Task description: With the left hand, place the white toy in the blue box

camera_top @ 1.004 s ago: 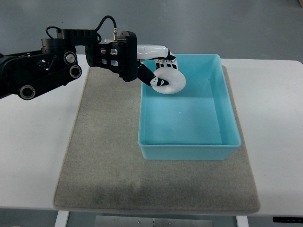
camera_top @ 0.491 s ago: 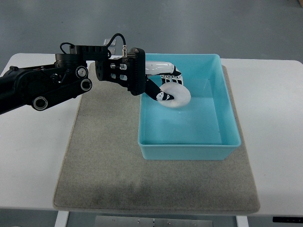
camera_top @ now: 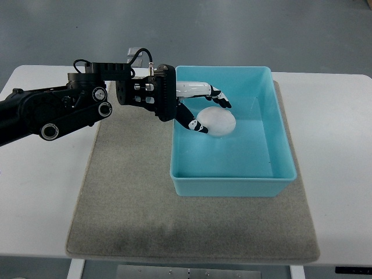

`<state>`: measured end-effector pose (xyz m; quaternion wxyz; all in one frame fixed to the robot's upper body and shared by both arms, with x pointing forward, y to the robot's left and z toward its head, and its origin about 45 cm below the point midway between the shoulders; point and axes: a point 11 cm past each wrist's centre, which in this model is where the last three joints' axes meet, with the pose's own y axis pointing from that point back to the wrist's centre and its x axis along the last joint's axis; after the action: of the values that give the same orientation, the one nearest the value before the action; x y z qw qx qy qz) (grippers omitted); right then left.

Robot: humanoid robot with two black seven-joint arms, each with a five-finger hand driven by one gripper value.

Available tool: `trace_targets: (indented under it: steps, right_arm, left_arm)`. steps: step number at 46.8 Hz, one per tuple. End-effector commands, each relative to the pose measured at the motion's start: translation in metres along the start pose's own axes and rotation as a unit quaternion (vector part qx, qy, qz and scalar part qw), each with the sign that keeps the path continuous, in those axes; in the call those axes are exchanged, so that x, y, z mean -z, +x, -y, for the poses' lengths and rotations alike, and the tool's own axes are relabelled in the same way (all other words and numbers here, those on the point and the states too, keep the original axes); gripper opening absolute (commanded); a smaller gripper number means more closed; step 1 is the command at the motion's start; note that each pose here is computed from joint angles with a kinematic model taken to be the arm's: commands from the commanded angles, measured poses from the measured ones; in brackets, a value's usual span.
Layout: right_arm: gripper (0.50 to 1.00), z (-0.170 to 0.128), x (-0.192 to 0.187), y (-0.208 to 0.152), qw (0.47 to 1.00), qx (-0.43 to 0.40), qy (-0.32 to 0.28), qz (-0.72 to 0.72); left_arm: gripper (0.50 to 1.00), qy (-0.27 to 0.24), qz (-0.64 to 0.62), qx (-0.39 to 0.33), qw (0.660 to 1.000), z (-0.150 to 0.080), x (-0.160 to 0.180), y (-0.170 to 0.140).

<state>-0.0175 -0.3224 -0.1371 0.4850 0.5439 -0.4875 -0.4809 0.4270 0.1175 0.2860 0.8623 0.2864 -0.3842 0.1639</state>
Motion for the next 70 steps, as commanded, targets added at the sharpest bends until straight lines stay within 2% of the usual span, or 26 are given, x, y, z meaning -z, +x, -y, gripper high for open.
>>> trace_targets:
  steps: [1, 17, 27, 42, 56, 62, 70]
  right_arm:
    - [0.936, 0.000, 0.000, 0.000, 1.000, 0.000, 0.000, 0.000]
    - [0.936, 0.000, -0.001, 0.000, 1.000, 0.000, -0.001, 0.000]
    - [0.936, 0.000, -0.001, 0.000, 1.000, 0.000, -0.001, 0.000]
    - [0.936, 0.000, 0.000, 0.000, 1.000, 0.000, 0.000, 0.000]
    - [0.936, 0.000, 0.000, 0.000, 1.000, 0.000, 0.000, 0.000]
    - [0.936, 0.000, 0.000, 0.000, 1.000, 0.000, 0.000, 0.000]
    - [0.936, 0.000, 0.000, 0.000, 1.000, -0.001, 0.000, 0.000]
  left_arm:
    - [0.954, 0.000, 0.000, -0.001, 1.000, -0.001, 0.000, 0.001]
    - [0.954, 0.021, 0.000, -0.047, 0.999, -0.004, 0.015, 0.018]
    - [0.954, 0.060, 0.001, -0.113, 0.992, -0.015, 0.039, 0.047]
    - [0.954, 0.083, -0.145, -0.232, 0.958, -0.045, 0.078, 0.094]
    - [0.956, 0.055, -0.294, -0.370, 0.880, -0.068, 0.092, 0.120]
    - [0.956, 0.023, -0.397, -0.409, 0.821, -0.076, 0.097, 0.128]
    - [0.958, 0.010, -0.503, -0.461, 0.731, -0.099, 0.127, 0.133]
